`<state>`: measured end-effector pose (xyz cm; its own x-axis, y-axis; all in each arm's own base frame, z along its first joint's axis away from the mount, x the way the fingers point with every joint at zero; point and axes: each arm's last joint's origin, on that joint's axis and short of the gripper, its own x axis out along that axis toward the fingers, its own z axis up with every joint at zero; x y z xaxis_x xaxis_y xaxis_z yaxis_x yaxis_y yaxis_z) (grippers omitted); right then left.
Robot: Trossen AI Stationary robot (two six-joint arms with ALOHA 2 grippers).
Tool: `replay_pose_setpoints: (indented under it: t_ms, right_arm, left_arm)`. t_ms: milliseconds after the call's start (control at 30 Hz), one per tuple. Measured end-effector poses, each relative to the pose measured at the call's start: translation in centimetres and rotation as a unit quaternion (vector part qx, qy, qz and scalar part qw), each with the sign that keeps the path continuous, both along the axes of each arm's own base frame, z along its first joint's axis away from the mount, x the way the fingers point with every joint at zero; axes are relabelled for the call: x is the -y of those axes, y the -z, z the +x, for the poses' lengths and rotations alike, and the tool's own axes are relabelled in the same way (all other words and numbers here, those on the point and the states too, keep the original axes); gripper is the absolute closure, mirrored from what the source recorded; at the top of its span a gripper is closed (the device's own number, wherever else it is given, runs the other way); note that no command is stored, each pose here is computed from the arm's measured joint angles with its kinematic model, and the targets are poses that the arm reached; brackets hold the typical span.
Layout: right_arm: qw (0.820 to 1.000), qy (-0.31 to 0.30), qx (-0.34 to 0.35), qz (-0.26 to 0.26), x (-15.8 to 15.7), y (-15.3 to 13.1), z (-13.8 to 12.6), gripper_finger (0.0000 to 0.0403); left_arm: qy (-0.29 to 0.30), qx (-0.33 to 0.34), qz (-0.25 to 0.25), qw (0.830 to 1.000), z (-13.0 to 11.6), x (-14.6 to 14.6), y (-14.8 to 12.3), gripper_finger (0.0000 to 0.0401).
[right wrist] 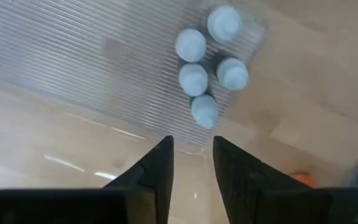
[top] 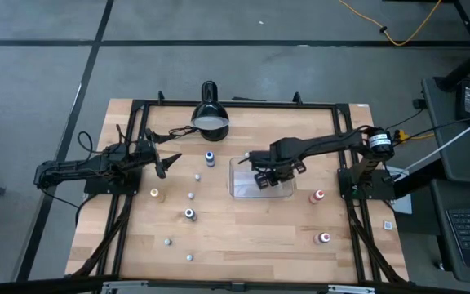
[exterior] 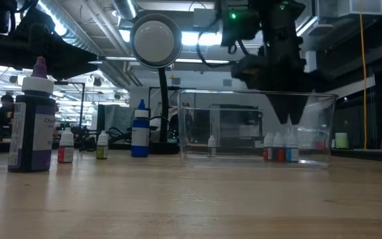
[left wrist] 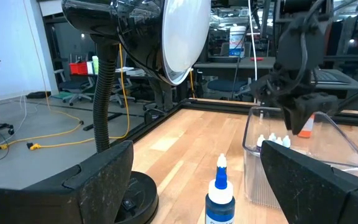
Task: Pick & Place food coloring
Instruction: Put the small brown food coloring bottle into the transparent bin
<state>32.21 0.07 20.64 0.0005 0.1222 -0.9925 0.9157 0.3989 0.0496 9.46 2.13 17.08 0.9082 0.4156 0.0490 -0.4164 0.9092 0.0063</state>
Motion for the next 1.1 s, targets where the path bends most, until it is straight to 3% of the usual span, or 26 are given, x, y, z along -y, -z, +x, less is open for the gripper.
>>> replay_pose_setpoints:
  t_ms: [333, 567, 800, 1100]
  right_arm:
    - [0.997, -0.018, 0.006, -0.080, 0.4, -4.4, 0.7, 0.0281]
    - [0.988, -0.020, 0.062, -0.138, 1.1, -7.6, 1.8, 0.0219]
    - [0.983, 0.012, 0.105, -0.152, 4.5, -9.8, 2.3, 0.0156]
    - [0.973, 0.087, 0.138, -0.166, 10.2, -10.1, 2.1, 0.0146]
  left_arm:
    - [0.000, 0.000, 0.000, 1.000, 0.0, 0.0, 0.0, 0.0054]
    - [0.000, 0.000, 0.000, 1.000, 0.0, 0.0, 0.0, 0.0054]
    - [0.000, 0.000, 0.000, 1.000, 0.0, 0.0, 0.0, 0.0054]
    - [0.000, 0.000, 0.000, 1.000, 0.0, 0.0, 0.0, 0.0054]
